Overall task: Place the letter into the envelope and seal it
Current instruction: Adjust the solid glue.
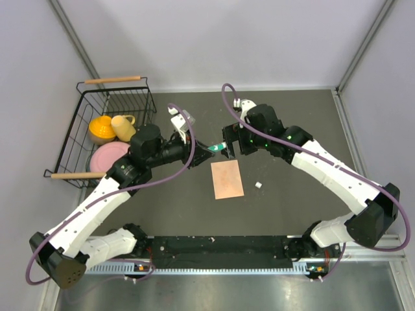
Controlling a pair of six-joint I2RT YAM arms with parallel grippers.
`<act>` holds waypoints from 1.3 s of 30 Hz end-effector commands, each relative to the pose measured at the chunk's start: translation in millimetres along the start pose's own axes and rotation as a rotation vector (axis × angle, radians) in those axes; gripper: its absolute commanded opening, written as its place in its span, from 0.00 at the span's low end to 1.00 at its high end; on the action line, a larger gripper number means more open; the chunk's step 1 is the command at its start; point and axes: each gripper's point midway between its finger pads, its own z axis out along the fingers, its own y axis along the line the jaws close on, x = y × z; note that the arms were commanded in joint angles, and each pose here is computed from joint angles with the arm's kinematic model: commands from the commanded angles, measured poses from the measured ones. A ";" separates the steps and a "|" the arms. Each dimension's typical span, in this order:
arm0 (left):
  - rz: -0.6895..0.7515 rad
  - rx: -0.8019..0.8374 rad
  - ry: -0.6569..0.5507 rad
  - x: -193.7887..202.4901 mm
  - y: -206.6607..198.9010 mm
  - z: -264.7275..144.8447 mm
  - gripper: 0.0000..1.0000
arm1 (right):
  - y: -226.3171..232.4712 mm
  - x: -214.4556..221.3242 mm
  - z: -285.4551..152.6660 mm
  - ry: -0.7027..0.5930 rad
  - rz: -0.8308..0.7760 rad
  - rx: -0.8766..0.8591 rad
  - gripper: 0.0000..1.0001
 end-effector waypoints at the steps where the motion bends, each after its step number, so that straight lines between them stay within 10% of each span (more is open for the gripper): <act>1: -0.006 0.007 -0.023 -8.5 0.5 15.1 0.00 | 69.6 -24.0 -21.9 -0.077 -0.053 -0.267 0.99; 20: -0.020 0.007 -0.022 -4.0 -1.2 26.3 0.00 | 90.8 -23.1 -28.1 -0.072 -0.040 -0.320 0.98; 25: 0.039 -0.039 0.010 1.1 4.9 5.7 0.00 | 31.3 -25.6 -18.4 -0.081 0.011 -0.189 0.99; 34: 0.243 0.071 -0.028 8.2 -9.8 -41.0 0.00 | -19.8 5.7 -44.5 -0.074 -0.275 -0.160 0.99; 39: 0.515 0.303 -0.028 23.7 -39.2 -52.7 0.00 | 3.0 -13.5 -81.7 -0.042 -0.289 -0.444 0.99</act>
